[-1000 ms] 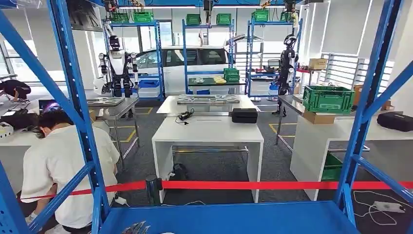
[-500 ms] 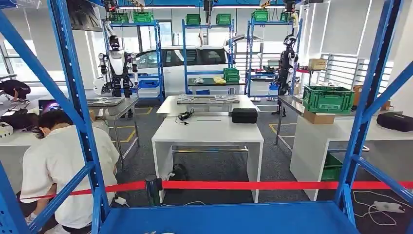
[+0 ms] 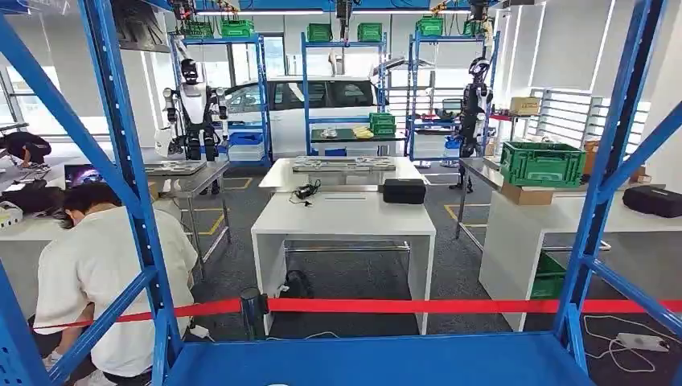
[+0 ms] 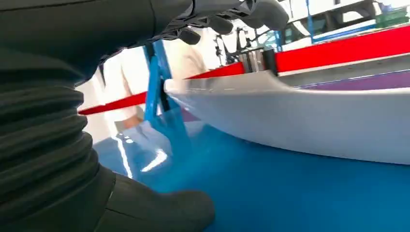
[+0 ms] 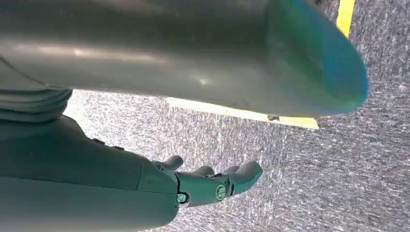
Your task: Take the parts from the cabinet and place them on the table.
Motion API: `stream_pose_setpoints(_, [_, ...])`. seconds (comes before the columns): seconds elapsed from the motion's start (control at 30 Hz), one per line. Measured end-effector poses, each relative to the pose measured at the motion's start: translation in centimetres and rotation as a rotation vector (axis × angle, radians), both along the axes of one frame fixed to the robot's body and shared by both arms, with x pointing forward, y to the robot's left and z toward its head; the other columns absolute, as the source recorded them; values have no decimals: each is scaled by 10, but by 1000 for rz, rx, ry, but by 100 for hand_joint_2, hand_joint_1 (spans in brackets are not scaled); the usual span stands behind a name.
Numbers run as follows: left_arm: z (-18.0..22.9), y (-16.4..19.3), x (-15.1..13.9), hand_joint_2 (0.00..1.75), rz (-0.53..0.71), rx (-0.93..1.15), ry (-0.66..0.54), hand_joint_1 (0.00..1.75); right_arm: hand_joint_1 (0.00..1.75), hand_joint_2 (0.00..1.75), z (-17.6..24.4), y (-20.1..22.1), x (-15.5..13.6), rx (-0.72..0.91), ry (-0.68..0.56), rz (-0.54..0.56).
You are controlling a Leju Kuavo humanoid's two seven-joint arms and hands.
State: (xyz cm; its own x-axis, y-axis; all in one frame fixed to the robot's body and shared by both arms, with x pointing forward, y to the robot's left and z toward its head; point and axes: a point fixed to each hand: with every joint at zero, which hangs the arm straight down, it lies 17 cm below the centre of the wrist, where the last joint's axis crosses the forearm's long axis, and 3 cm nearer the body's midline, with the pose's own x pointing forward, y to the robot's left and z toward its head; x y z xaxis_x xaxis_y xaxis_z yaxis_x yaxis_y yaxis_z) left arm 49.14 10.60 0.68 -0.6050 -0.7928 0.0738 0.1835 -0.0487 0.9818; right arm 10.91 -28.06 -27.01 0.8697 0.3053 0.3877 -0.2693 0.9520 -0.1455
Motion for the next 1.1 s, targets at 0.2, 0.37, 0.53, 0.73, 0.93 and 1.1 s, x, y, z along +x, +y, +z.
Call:
stream_pose_setpoints(0.2, [3,-28,-10,175,-60,-24,1,0,0,0,0,-1,0,-3,0,-4])
stream_pose_setpoints(0.37, [2,-40,-15,175,-78,-37,15,0,0,0,0,-1,-1,-3,1,2])
stream_pose_setpoints(0.53, [2,-47,-18,175,-86,-44,21,0,0,0,0,-1,-1,-4,2,4])
stream_pose_setpoints(0.73, [2,-49,-18,175,-90,-44,23,0,0,0,0,-1,-2,-4,2,4])
stream_pose_setpoints(0.93, [2,-51,-19,175,-91,-45,25,0,0,0,0,-1,-2,-4,3,4])
stream_pose_setpoints(1.1, [2,-51,-19,175,-91,-45,25,0,0,0,-1,-1,-3,-4,4,4])
